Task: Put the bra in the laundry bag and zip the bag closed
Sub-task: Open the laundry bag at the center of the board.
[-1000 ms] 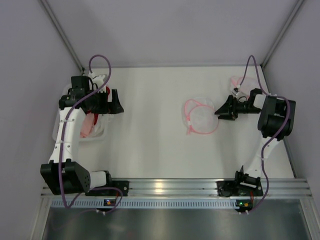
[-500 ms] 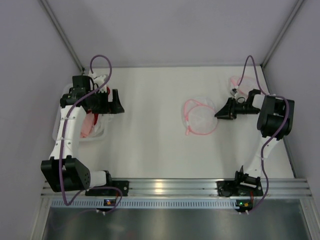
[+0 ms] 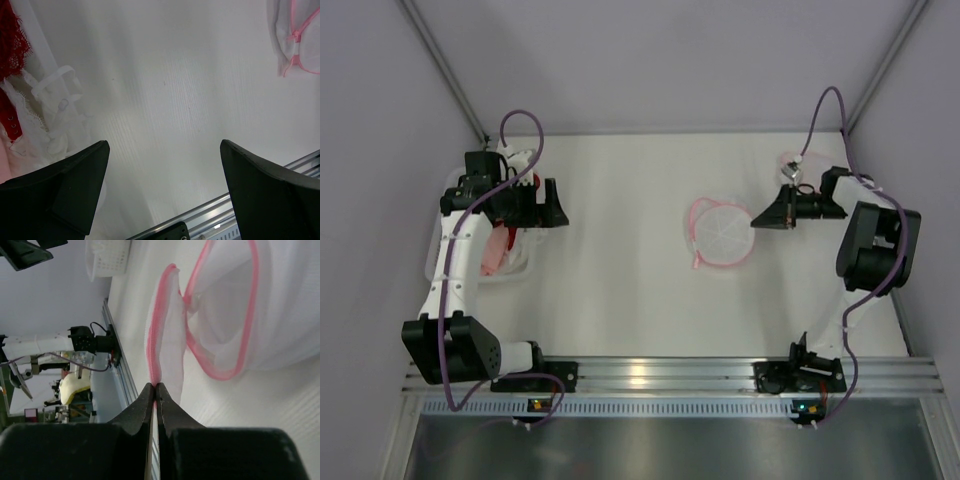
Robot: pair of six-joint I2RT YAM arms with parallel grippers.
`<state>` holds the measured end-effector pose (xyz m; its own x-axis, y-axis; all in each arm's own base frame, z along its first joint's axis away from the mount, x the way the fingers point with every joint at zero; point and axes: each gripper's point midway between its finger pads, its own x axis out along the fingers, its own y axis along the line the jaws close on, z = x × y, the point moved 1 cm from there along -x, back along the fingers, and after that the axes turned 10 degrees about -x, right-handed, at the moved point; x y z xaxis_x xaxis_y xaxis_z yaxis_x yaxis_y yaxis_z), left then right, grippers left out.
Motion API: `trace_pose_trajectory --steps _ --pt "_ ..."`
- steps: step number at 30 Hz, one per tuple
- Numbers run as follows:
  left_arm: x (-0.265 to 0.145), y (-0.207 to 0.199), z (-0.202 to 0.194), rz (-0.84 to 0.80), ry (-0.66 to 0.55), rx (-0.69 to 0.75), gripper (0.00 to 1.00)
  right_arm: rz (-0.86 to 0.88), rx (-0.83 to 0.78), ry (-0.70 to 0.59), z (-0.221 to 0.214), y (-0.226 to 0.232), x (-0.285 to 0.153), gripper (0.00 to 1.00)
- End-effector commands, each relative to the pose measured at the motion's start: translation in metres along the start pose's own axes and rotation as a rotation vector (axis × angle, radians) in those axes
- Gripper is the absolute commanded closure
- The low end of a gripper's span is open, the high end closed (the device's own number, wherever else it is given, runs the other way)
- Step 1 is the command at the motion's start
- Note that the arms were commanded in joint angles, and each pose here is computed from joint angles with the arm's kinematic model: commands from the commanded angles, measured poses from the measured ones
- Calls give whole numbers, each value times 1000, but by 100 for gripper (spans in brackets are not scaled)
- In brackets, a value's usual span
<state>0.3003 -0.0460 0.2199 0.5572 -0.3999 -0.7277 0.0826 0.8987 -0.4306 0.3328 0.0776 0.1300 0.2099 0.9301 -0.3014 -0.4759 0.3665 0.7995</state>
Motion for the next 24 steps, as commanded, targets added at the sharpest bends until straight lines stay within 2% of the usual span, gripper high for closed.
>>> trace_pose_trajectory --steps 1,8,14,17,20,21,23,24 --pt "-7 -8 12 -21 -55 25 1 80 -137 -13 13 47 2 100" --pt "-9 -9 11 -22 -61 29 1 99 -226 74 9 84 31 100" --pt "-12 -20 8 -85 -60 27 1 -92 -464 130 8 105 71 99" --pt "-14 -28 6 -125 -57 24 1 -80 -525 184 -4 119 98 94" --pt "-11 -38 0 -201 -40 2 1 -71 -554 258 -19 125 125 82" --pt "-10 -41 -5 -225 -29 -6 1 -72 -556 282 -23 123 134 72" --pt "-8 -47 -9 -267 -14 -41 2 -51 -564 323 -32 129 149 66" --pt "-9 -53 -9 -308 -15 -37 1 -47 -566 331 -32 131 153 57"
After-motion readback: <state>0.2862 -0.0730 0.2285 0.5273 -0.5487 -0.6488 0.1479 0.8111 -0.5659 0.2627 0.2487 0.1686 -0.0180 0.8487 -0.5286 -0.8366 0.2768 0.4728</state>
